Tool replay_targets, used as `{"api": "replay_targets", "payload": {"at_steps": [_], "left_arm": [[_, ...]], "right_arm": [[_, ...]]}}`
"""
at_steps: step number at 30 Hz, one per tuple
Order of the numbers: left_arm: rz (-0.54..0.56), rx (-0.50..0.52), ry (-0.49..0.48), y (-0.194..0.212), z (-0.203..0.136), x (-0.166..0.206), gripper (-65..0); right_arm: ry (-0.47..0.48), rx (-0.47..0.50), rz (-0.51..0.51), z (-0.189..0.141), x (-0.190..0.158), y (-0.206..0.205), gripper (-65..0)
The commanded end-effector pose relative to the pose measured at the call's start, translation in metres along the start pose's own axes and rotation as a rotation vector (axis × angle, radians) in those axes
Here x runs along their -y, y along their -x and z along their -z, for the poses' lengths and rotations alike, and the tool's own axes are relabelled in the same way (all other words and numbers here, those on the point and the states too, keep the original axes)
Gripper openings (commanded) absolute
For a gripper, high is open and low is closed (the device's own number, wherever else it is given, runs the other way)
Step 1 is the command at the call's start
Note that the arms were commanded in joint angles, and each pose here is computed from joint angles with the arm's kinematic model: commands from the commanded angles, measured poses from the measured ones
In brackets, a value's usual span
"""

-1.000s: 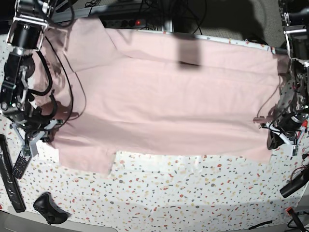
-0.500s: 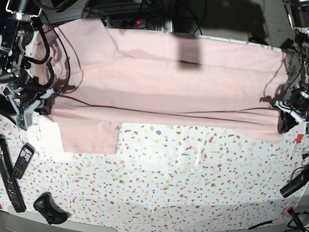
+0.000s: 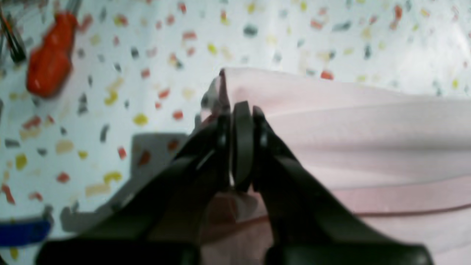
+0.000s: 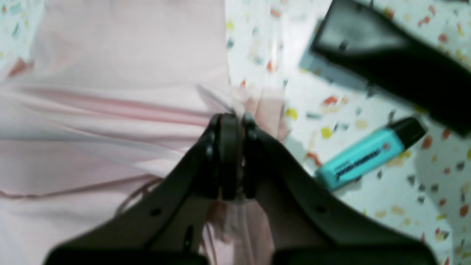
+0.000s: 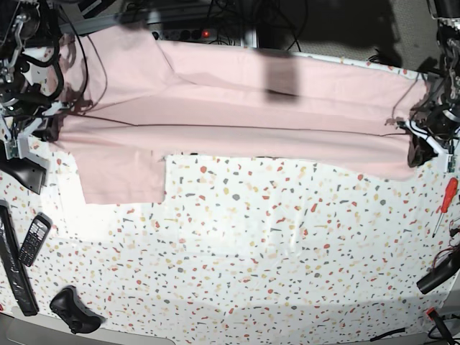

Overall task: Fold the T-shirt properly
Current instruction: 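Lift the shirt's hem side and fold it over toward the collar, then release the folded hem and reposition the right gripper at the sleeve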

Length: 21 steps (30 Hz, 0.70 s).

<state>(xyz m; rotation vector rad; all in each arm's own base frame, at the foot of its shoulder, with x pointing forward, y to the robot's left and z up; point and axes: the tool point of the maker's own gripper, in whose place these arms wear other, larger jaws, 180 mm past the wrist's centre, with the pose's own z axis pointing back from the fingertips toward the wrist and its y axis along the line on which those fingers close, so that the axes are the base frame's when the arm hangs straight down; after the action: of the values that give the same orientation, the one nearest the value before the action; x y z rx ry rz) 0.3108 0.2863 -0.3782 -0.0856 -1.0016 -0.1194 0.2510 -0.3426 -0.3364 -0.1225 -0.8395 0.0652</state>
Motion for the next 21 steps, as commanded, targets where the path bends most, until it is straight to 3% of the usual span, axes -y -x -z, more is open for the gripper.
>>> {"api": "replay_targets", "payload": {"at_steps": [1,5,6,9,10,12,16,21], "left_arm": [[0.028,0.042,-0.027,-0.018,-0.003,-0.011,-65.0],[0.087,-0.016,-0.053,-0.008,-0.003,-0.016,-65.0],[0.101,-0.036,-0.06,-0.004,-0.004,-0.017,-65.0],[0.13,-0.067,-0.073,0.001,-0.004,-0.02,-40.3],[0.135,-0.068,-0.076,0.001,-0.004,-0.021,-36.7],[0.157,-0.071,-0.083,-0.002,-0.005,-0.024,-36.6],[0.239,-0.06,-0.112,-0.018,-0.011,-0.034,-36.7],[0.251,0.02,-0.185,-0.051,-0.017,-0.047,-36.7]], "right_arm": [[0.02,0.022,-0.017,-0.004,0.006,-0.01,-65.0],[0.007,-0.076,0.012,-0.002,-0.002,0.013,-65.0],[0.004,-0.106,0.017,-0.002,-0.004,0.019,-60.4],[0.005,-0.132,0.016,-0.003,-0.004,0.023,-44.1],[0.005,-0.129,0.017,-0.002,-0.004,0.022,-40.2],[0.006,-0.117,0.018,-0.001,-0.003,0.017,-36.7],[0.011,-0.062,0.025,0.004,-0.001,-0.005,-36.7],[-0.053,0.087,0.097,0.013,-0.009,-0.059,-36.8]]}}
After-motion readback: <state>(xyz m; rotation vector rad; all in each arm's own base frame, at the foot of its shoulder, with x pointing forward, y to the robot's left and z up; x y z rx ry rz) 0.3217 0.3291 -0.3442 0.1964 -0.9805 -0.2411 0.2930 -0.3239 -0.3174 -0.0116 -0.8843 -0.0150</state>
